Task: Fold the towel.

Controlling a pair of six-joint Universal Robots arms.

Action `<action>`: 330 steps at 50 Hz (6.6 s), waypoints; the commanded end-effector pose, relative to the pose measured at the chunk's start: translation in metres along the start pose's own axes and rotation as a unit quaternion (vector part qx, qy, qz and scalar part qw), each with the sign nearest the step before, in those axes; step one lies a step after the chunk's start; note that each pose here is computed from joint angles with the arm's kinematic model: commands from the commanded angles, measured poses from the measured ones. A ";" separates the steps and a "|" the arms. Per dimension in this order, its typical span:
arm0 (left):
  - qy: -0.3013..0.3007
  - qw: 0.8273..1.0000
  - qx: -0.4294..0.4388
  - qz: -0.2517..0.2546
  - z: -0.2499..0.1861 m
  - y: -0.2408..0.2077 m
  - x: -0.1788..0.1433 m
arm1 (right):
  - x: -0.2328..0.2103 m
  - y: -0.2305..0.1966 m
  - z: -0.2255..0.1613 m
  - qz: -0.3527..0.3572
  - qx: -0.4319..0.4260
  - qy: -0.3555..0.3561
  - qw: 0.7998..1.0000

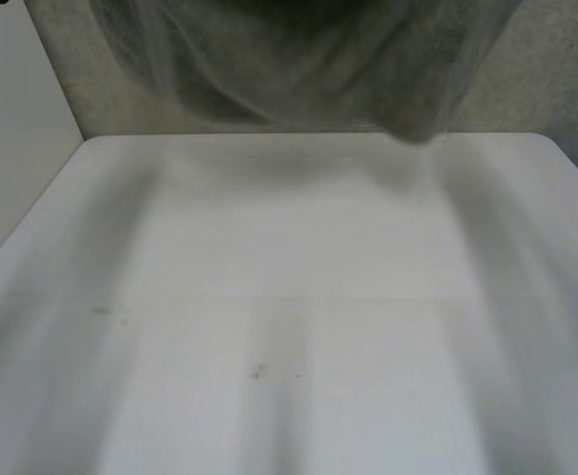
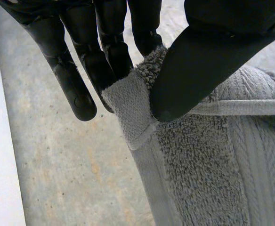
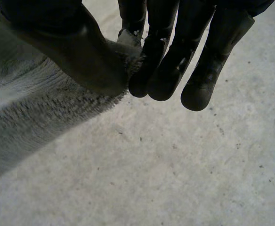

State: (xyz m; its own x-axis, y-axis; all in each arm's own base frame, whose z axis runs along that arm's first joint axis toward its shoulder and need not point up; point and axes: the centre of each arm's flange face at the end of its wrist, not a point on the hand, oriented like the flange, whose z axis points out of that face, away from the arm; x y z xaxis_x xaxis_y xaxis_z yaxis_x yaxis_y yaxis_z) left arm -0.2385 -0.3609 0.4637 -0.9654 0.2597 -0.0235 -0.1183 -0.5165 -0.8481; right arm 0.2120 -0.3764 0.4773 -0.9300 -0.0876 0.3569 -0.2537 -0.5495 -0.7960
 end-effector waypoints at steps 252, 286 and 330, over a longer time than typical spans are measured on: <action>0.162 0.917 -0.362 0.045 -0.196 0.189 0.096 | -0.145 0.238 -0.237 -0.022 -0.355 -0.267 0.895; 0.157 0.915 -0.369 0.047 -0.203 0.182 0.088 | -0.133 0.210 -0.196 -0.055 -0.291 -0.242 0.924; 0.135 0.938 -0.319 -0.025 -0.174 0.155 0.099 | -0.187 0.118 -0.184 0.156 -0.283 -0.264 0.909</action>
State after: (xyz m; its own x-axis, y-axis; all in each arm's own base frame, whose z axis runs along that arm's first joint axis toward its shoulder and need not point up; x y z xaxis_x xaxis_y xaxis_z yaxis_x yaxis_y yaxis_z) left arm -0.2882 -0.2782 0.2296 -0.8743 0.4713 -0.1159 0.1703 0.0742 -0.9826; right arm 0.3572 -0.2401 0.2109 -0.6086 -0.7411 0.2834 -0.3485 -0.0711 -0.9346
